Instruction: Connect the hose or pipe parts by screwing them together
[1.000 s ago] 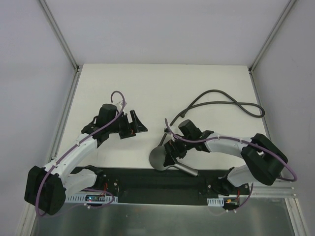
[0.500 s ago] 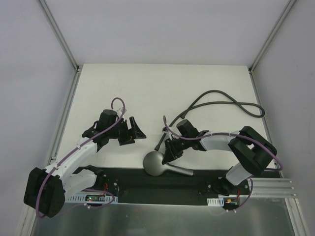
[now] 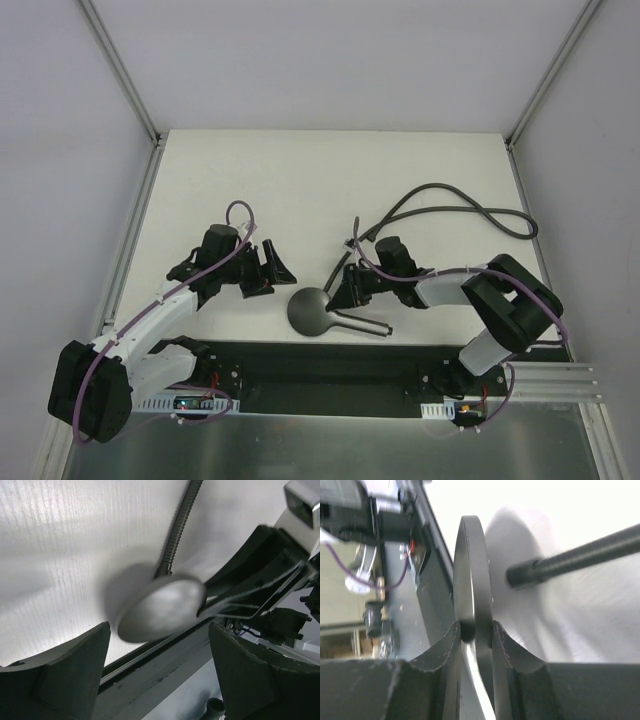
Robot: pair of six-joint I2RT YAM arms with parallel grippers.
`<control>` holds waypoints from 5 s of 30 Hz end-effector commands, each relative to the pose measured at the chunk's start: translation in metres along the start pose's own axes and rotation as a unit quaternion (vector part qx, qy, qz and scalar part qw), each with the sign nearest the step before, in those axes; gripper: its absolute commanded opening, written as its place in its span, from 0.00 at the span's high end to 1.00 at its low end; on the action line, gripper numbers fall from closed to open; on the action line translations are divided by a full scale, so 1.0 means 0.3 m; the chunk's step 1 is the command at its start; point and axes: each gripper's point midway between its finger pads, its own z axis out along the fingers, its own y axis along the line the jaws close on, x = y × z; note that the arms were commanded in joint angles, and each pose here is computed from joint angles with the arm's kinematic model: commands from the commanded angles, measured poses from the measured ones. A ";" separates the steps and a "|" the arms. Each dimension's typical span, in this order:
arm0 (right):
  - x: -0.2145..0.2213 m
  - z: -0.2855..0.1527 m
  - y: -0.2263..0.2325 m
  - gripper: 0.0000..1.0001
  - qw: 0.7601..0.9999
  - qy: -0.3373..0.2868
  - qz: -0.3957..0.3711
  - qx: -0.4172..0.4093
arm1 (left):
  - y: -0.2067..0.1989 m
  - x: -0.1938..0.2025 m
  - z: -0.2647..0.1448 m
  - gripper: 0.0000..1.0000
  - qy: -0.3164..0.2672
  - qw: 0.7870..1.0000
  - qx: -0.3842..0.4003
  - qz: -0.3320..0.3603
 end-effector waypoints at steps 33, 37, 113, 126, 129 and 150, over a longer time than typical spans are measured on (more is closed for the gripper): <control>-0.104 -0.007 -0.082 0.40 0.990 -0.098 0.085 -0.055 | 0.104 0.095 0.192 0.44 0.079 0.995 -0.024 -0.047; -0.130 0.010 -0.030 0.41 0.986 -0.109 0.089 -0.089 | 0.113 0.104 0.203 0.46 0.080 0.995 -0.027 -0.046; -0.275 -0.268 0.596 0.99 0.908 -0.314 -0.205 -0.186 | -0.504 -0.063 -0.266 0.16 -0.153 0.921 0.340 0.109; -0.359 -0.165 0.592 0.99 0.930 -0.269 -0.170 -0.187 | -0.541 -0.044 -0.260 0.21 -0.134 0.913 0.360 0.137; -0.356 -0.150 0.575 0.99 0.933 -0.264 -0.164 -0.182 | -0.540 -0.040 -0.265 0.18 -0.136 0.911 0.361 0.146; -0.326 -0.101 0.600 0.99 0.937 -0.235 -0.153 -0.207 | -0.525 -0.082 -0.183 0.46 -0.136 0.920 0.340 0.138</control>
